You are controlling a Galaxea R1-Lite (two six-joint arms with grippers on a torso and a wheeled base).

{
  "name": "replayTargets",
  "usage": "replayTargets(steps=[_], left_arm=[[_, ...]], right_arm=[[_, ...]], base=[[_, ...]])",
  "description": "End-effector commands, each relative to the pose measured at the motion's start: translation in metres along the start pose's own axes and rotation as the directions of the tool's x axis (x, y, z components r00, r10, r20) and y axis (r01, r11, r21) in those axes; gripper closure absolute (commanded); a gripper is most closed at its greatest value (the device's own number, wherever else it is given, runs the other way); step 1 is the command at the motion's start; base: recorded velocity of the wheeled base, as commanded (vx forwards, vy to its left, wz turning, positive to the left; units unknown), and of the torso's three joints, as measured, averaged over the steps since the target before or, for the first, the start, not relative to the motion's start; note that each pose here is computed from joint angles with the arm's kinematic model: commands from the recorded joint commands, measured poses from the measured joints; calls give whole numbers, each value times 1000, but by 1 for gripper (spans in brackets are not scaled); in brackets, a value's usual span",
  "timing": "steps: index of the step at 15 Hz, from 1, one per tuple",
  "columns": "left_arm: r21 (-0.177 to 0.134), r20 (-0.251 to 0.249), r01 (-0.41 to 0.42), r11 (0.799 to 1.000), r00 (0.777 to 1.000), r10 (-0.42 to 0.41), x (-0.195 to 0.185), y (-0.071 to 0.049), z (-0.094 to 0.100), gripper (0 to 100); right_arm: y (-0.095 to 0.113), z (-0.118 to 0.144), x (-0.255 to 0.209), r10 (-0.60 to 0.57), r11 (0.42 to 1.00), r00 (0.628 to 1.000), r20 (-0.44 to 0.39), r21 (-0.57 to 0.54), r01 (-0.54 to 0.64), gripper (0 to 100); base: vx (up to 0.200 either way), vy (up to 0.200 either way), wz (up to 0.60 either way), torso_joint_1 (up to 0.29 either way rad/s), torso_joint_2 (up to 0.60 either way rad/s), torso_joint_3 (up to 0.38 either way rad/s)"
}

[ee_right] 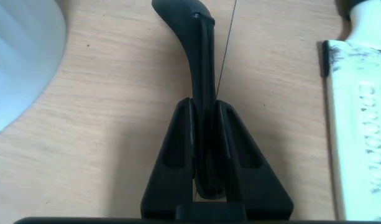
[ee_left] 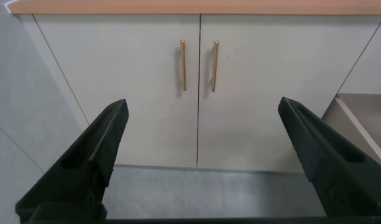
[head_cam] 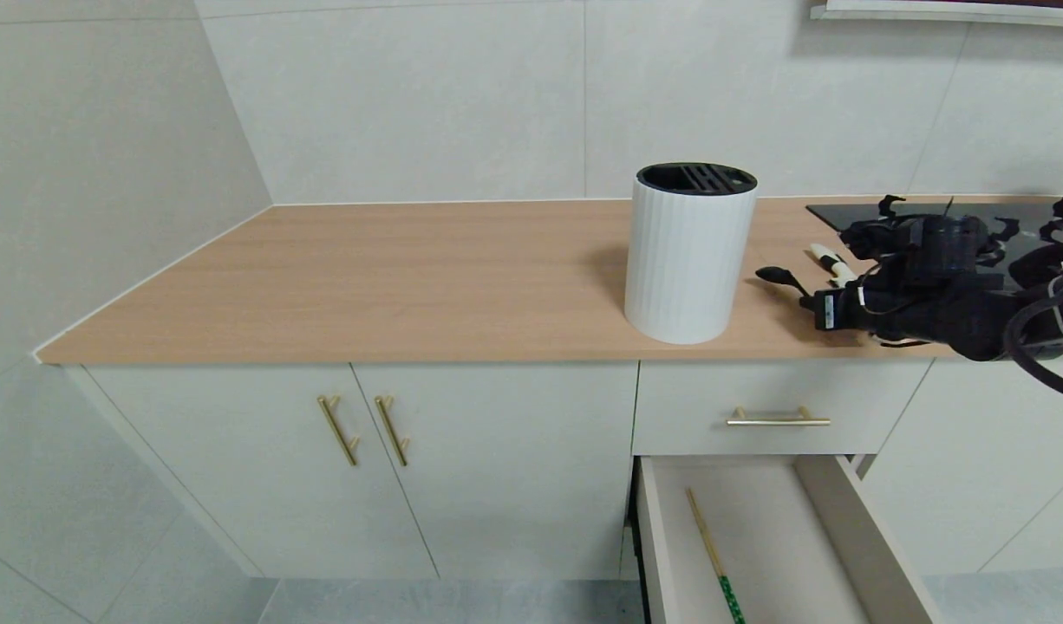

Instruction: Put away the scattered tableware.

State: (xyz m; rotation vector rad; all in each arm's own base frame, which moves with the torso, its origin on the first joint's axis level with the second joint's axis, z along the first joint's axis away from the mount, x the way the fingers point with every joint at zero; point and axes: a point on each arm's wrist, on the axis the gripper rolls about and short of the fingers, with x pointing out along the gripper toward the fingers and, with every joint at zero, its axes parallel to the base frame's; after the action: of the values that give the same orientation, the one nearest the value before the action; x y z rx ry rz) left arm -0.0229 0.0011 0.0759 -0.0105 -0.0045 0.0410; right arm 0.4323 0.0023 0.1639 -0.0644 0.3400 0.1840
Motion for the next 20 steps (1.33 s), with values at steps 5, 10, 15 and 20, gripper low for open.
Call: replayTargets(steps=[5,10,15,20], left_arm=[[0,0,0,1000,1000,0,0,0,0,0],[0,0,0,1000,1000,0,0,0,0,0],[0,0,0,1000,1000,0,0,0,0,0],[0,0,0,1000,1000,0,0,0,0,0]], right_arm=[[26,31,-85,45,984,995,-85,173,-30,100],[45,13,-177,75,975,986,-147,217,-42,100],[52,-14,-214,79,976,982,-173,213,-41,100],[52,-34,-202,85,986,964,-254,158,-45,100]], base=[[0,0,0,0,0,0],[0,0,0,0,0,0],[0,0,0,0,0,0],[0,0,0,0,0,0]])
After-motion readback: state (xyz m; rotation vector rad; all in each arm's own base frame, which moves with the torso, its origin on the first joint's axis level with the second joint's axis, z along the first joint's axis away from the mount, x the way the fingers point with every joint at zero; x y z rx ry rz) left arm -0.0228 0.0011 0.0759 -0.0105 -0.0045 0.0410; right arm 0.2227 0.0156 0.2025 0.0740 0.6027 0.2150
